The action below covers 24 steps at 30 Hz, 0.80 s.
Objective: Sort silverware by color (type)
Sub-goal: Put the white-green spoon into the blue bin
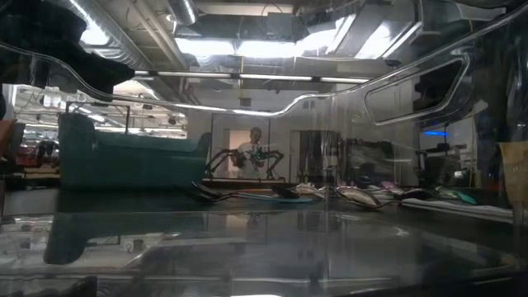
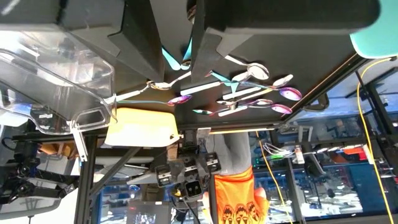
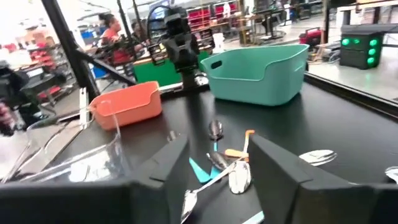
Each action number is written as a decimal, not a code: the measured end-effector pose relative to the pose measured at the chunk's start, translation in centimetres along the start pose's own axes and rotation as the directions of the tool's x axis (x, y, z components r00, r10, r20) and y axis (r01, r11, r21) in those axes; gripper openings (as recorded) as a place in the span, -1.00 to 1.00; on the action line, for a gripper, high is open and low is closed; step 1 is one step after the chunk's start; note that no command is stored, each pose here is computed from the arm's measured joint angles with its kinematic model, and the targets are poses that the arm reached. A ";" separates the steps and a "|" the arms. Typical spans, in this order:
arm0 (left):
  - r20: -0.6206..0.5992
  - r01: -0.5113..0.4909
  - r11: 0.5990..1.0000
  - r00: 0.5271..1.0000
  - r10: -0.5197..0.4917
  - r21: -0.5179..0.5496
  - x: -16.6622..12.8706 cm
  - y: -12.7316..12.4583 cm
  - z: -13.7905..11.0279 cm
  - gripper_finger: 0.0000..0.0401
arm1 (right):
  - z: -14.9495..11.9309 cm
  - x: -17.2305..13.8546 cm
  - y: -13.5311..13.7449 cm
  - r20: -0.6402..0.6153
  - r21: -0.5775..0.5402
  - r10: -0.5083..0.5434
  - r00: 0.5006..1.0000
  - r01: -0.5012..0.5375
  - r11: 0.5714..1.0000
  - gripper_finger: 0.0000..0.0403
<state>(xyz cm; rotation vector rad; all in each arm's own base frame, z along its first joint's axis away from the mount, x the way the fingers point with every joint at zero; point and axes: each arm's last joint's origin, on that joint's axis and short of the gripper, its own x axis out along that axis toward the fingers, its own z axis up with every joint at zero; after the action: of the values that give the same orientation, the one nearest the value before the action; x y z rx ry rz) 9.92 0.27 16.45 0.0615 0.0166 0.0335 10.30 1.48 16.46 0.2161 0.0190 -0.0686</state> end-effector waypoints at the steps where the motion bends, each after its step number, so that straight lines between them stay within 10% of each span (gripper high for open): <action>1: 0.000 0.000 1.000 1.000 0.000 0.000 0.0 0.0 0.0 -0.62 | 0.0 0.0 0.0 0.006 0.005 -0.011 1.000 0.011 1.000 -0.11; 10: 0.000 -0.010 1.000 1.000 0.010 0.000 0.0 0.0 0.0 -0.62 | 1.5 -0.1 -0.1 0.149 0.049 -0.094 0.984 0.088 0.995 0.35; 24: 0.004 -0.037 0.999 0.999 0.037 0.001 0.0 0.1 0.0 -0.62 | 7.9 -0.3 0.9 0.111 -0.046 -0.273 0.956 0.280 0.959 0.31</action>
<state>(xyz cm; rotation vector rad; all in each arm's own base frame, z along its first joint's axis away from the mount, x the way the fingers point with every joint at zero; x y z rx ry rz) 9.92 0.37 16.50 0.0625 0.0119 0.0702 10.15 0.66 24.37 0.1475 -0.0524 -0.3584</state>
